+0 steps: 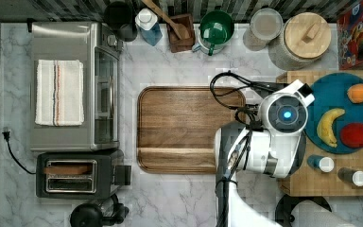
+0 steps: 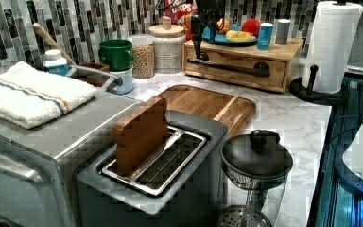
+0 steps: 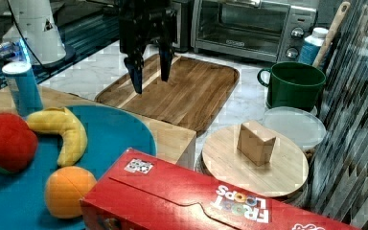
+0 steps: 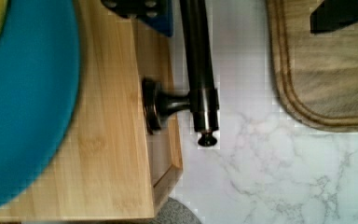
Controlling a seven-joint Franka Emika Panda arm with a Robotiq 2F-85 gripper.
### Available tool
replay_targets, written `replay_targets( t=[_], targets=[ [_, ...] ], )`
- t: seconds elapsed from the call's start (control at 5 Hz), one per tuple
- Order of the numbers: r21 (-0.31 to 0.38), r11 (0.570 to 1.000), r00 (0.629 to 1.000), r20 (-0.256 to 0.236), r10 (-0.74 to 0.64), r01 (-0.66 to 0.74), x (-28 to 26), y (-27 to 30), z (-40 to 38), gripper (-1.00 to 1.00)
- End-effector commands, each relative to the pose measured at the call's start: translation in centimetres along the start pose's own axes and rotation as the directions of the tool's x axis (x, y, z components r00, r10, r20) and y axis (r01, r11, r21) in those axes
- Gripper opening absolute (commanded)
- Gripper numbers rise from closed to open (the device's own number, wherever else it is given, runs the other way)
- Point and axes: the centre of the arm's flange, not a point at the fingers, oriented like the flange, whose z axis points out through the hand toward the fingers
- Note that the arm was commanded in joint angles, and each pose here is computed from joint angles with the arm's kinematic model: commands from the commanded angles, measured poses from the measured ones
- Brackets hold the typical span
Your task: Open the drawer.
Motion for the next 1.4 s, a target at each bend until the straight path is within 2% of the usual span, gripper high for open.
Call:
replay_targets(
  t=[0.2,0.6,1.0,1.2,1.4],
  targets=[
    [-0.007,1.000,0.999,0.036,0.013,-0.013,-2.4,-0.8,5.0,1.00],
    [-0.040,0.998,0.999,-0.022,0.041,-0.042,-3.1,-0.9,6.2,1.00],
    [-0.004,0.998,0.998,0.026,0.055,-0.055,-3.2,-2.5,5.8,1.00],
    [0.034,0.997,0.996,0.067,0.060,-0.063,-2.9,-4.1,5.2,1.00],
    [0.081,0.995,0.996,0.070,0.057,-0.063,-3.1,-5.9,5.1,1.00]
  ],
)
